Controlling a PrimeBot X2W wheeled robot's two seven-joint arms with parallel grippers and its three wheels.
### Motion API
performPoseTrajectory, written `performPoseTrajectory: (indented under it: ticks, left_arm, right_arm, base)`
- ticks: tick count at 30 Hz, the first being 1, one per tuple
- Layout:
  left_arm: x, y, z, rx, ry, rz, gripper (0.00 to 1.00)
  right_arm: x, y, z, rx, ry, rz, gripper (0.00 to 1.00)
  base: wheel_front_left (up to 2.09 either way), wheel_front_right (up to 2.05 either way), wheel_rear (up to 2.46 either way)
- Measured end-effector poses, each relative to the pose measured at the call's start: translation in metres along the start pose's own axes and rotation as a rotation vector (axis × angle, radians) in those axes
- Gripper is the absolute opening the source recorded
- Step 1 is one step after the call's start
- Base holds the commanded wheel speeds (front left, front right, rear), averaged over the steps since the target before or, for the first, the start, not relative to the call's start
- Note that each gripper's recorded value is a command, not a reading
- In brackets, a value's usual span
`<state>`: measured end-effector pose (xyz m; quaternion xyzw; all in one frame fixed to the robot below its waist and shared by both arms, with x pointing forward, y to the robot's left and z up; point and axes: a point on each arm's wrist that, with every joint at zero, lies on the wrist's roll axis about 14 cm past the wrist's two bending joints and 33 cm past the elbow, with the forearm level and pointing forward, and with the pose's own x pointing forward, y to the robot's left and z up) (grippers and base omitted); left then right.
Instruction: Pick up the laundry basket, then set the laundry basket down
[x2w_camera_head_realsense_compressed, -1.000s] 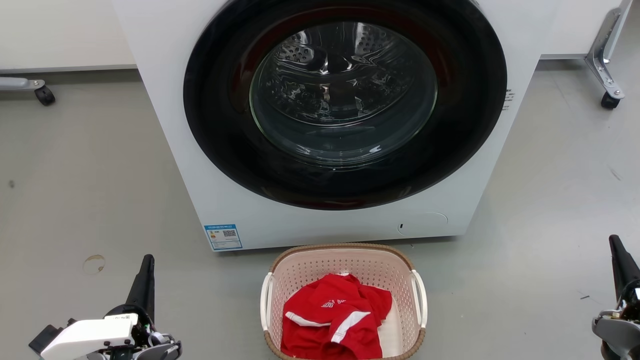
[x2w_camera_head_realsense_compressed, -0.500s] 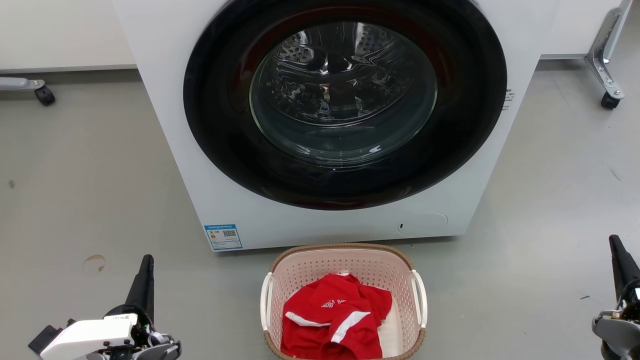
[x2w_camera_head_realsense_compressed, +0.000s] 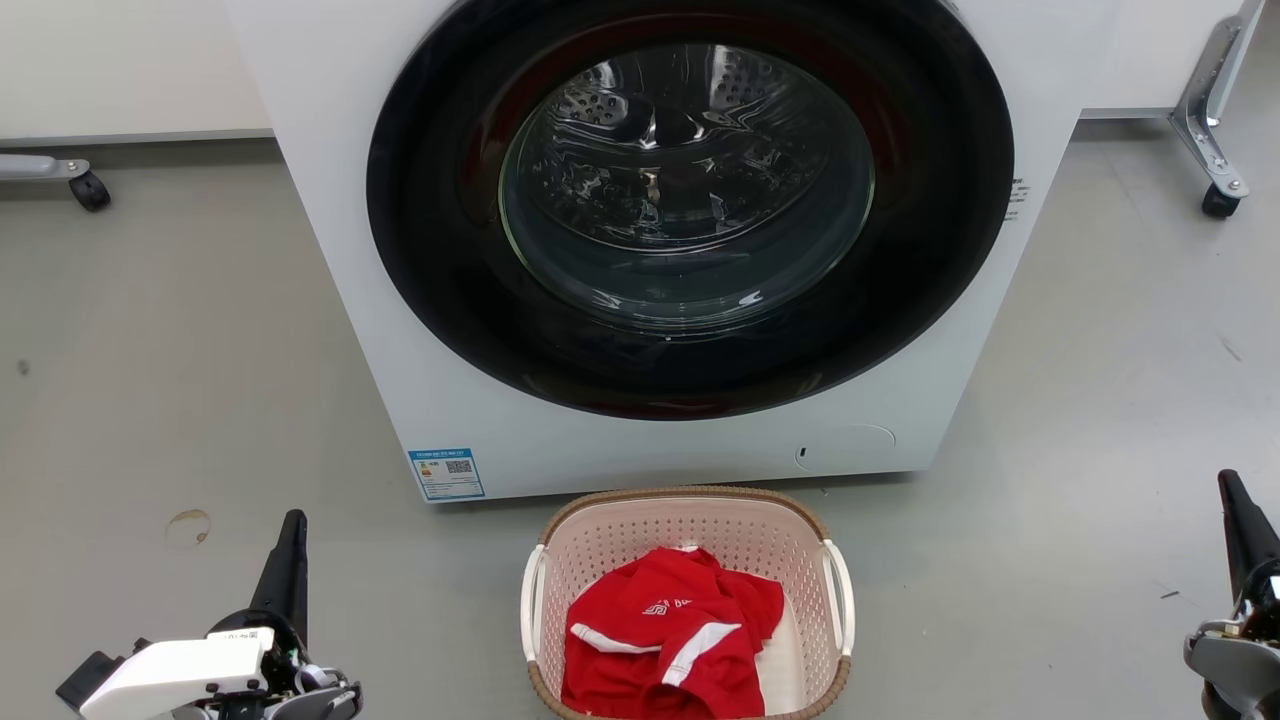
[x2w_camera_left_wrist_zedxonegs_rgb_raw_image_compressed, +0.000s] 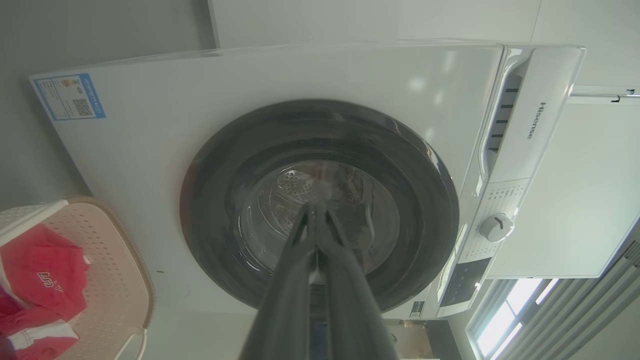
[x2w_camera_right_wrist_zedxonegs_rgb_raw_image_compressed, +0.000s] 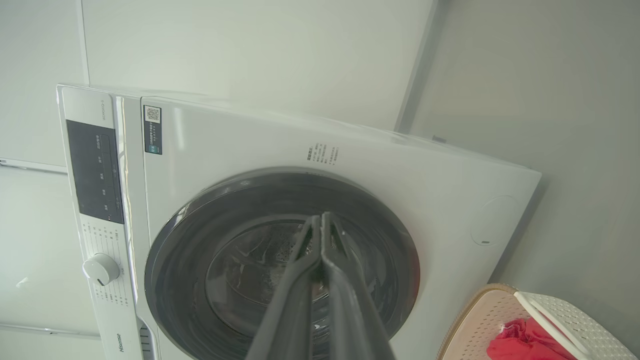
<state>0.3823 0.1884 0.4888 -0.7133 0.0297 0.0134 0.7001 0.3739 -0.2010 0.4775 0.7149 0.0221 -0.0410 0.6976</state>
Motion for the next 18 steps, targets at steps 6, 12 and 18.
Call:
performPoseTrajectory:
  ticks: [6, 12, 18]
  left_arm:
    - [0.0, 0.0, 0.0006, 0.0, -0.002, 0.0, 0.0]
    - [-0.0001, 0.0001, 0.0008, 0.005, -0.002, 0.0, 0.0]
    - [-0.0001, 0.0001, 0.001, 0.004, -0.003, 0.0, 0.0]
  right_arm:
    - [0.0, 0.0, 0.0, 0.0, 0.0, 0.0, 0.0]
    - [0.0, 0.0, 0.0, 0.0, 0.0, 0.0, 0.0]
    - [0.0, 0.0, 0.0, 0.0, 0.0, 0.0, 0.0]
  base:
    - [0.0, 0.0, 0.0]
    - [0.0, 0.0, 0.0]
    - [0.0, 0.0, 0.0]
